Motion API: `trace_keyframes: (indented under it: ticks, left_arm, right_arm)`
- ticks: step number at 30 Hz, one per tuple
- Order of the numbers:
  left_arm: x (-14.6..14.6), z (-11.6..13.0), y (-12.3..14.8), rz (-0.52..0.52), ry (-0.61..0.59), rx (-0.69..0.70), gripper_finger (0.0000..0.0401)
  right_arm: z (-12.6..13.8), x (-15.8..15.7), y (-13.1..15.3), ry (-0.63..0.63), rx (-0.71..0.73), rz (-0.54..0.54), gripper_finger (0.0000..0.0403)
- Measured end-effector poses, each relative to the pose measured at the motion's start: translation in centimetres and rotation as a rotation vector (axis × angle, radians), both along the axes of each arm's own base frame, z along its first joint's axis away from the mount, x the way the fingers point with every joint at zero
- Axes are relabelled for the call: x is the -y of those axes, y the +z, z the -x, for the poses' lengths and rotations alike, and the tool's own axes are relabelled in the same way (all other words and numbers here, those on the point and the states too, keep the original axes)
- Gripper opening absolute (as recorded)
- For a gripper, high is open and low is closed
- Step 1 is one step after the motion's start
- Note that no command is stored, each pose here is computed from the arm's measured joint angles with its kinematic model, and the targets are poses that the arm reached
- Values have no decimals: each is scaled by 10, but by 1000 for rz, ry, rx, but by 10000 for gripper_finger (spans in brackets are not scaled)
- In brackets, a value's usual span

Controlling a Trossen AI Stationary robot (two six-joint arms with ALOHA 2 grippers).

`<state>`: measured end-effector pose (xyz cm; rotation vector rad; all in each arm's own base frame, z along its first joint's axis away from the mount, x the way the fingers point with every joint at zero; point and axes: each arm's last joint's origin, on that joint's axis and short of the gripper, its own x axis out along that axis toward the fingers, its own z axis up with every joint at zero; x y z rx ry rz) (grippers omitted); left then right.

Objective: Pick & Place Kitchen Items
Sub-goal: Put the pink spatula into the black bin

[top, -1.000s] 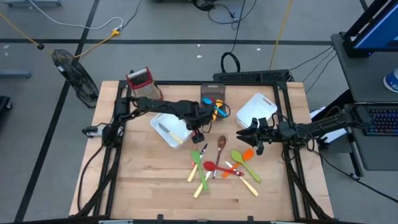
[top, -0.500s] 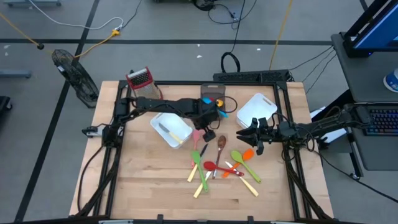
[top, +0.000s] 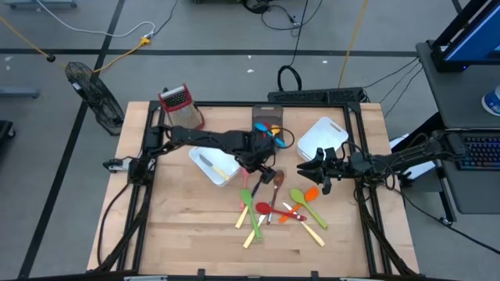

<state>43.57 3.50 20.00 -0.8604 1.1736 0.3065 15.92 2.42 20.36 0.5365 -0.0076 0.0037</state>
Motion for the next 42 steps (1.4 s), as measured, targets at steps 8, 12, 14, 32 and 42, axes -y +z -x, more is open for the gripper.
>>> trace_keyframes:
  ticks: [8,12,14,32,42]
  left_arm:
    - [8,8,-18,22,14,-57,392]
    - [12,12,-23,-23,-1,-87,392]
    - [12,14,-24,-81,-3,-107,392]
    - [2,17,-29,-305,107,-167,392]
    - [3,17,-29,-215,240,-172,392]
  right_arm:
    - [0,0,0,0,0,-3,114]
    - [0,0,0,0,0,-3,114]
    - [0,0,0,0,0,-3,114]
    - [0,0,0,0,0,-3,114]
    - [0,0,1,2,7,-4,114]
